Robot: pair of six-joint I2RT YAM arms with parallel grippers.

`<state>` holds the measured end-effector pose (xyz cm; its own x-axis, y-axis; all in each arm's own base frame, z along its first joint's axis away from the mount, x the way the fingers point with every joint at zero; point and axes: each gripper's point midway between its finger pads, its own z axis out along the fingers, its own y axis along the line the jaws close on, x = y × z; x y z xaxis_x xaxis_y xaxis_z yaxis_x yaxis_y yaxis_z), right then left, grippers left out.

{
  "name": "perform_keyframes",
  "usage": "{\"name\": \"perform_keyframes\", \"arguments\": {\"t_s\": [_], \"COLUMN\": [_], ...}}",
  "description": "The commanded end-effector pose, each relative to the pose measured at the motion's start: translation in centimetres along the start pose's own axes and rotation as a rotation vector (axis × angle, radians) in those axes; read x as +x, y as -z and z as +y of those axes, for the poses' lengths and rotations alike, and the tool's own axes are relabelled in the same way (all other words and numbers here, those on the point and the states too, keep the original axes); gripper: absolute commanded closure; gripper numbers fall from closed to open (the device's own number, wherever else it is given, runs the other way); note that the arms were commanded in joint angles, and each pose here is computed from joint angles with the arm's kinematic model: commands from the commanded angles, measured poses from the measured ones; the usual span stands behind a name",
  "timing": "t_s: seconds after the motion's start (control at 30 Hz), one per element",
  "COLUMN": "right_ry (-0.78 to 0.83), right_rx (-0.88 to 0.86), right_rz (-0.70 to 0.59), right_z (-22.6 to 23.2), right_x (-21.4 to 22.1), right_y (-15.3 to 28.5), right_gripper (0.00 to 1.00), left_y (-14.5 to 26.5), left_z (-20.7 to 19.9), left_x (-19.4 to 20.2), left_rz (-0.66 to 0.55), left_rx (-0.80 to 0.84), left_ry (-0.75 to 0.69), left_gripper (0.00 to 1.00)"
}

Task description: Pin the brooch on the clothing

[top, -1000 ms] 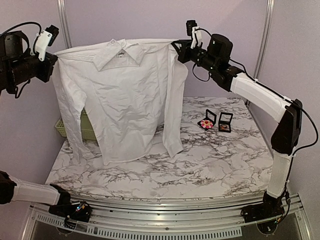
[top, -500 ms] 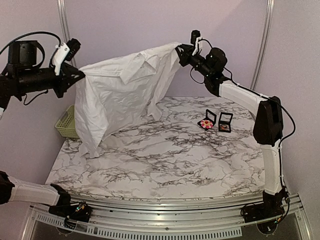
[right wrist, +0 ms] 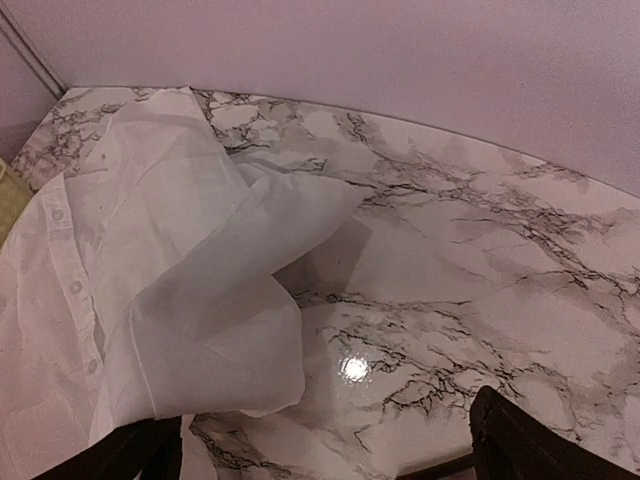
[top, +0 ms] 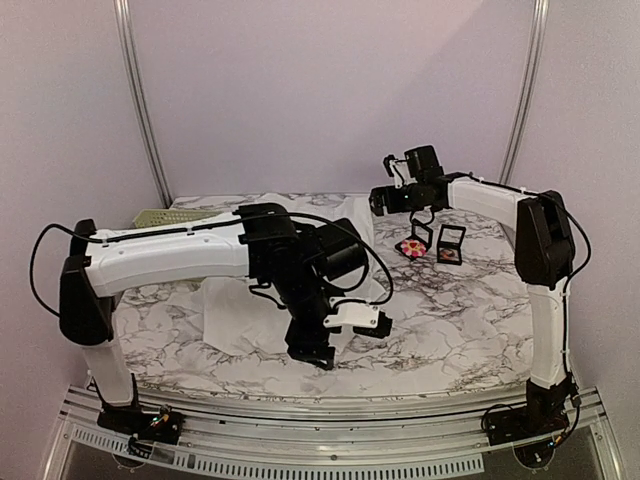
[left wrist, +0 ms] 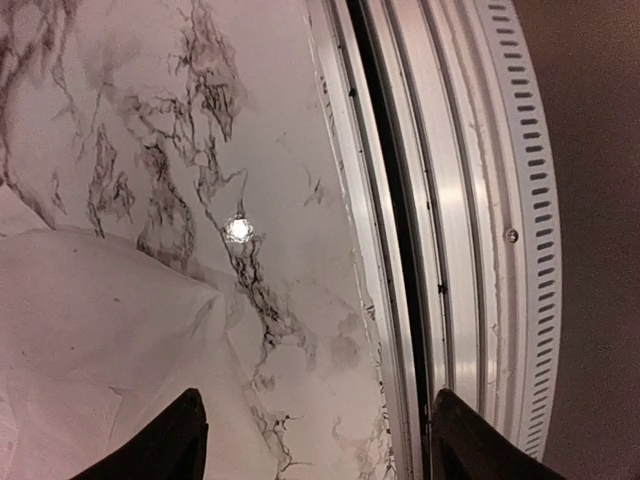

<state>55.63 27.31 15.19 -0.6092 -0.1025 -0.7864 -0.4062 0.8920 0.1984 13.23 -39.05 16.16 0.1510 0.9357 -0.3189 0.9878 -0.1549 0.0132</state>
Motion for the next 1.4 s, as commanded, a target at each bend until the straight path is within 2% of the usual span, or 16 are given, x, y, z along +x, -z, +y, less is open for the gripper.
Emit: {"name": "perform_keyframes", "arguments": {"t_s": [0.0,0.07,0.17,0.3,0.37,0.47,0.57,0.63,0.73,0.87,1.0,1.07,1.13,1.23,1.37], "right_ry": [0.025,0.028,-0.002,0.08,0.162,0.246,0.225,0.192,0.119,0.056,0.006,-0.052,-0.079,-0.099,-0.105], "right_rx": [0.244,0.267,0.227,0.082,-0.07,-0.298,-0.436,-0.431,-0.37,-0.174,0.017,0.073,0.142,0.207,0.255], "right_rz": [0.076,0.108,0.121,0.123,0.099,0.084,0.166,0.251,0.409,0.539,0.624,0.637,0.623,0.62,0.585], "right_z": [-4.7,-5.1,-3.1,5.3,11.5,19.8,24.7,25.5,24.1,19.5,14.3,11.9,9.4,6.8,4.9], "right_x": [-2.6,-1.9,-1.1,2.5,4.7,8.6,12.7,15.6,21.1,26.4,30.0,30.4,30.1,30.0,28.4], "right_y": [5.9,6.5,7.4,7.9,8.7,10.1,9.3,7.8,5.5,5.2,6.3,7.3,8.4,9.8,11.4], "right_gripper": [0.01,0.01,0.07,0.17,0.23,0.33,0.46,0.54,0.63,0.66,0.67,0.67,0.67,0.67,0.66], "left_y": [2.0,3.6,7.5,12.2,13.2,14.1,13.3,12.0,9.9,9.2,9.6,9.9,10.3,10.2,9.1], "left_z": [0.0,2.6,8.7,15.5,16.9,17.8,17.9,18.0,18.1,18.3,18.0,17.8,17.6,17.0,17.5], "left_x": [0.4,1.1,4.2,12.5,17.0,22.8,26.2,28.2,31.3,35.1,37.2,37.7,37.7,37.0,37.3], "left_rz": [0.026,-0.012,-0.074,-0.105,-0.087,-0.002,0.049,0.093,0.193,0.302,0.335,0.335,0.327,0.308,0.358], "left_rx": [0.018,-0.065,-0.232,-0.414,-0.485,-0.642,-0.709,-0.715,-0.72,-0.761,-0.789,-0.787,-0.774,-0.712,-0.681], "left_ry": [-0.027,0.026,0.223,0.54,0.637,0.696,0.732,0.766,0.804,0.862,0.895,0.899,0.859,0.713,0.503], "left_gripper": [0.22,0.22,0.23,0.36,0.39,0.42,0.44,0.45,0.49,0.5,0.47,0.43,0.37,0.28,0.24]}}
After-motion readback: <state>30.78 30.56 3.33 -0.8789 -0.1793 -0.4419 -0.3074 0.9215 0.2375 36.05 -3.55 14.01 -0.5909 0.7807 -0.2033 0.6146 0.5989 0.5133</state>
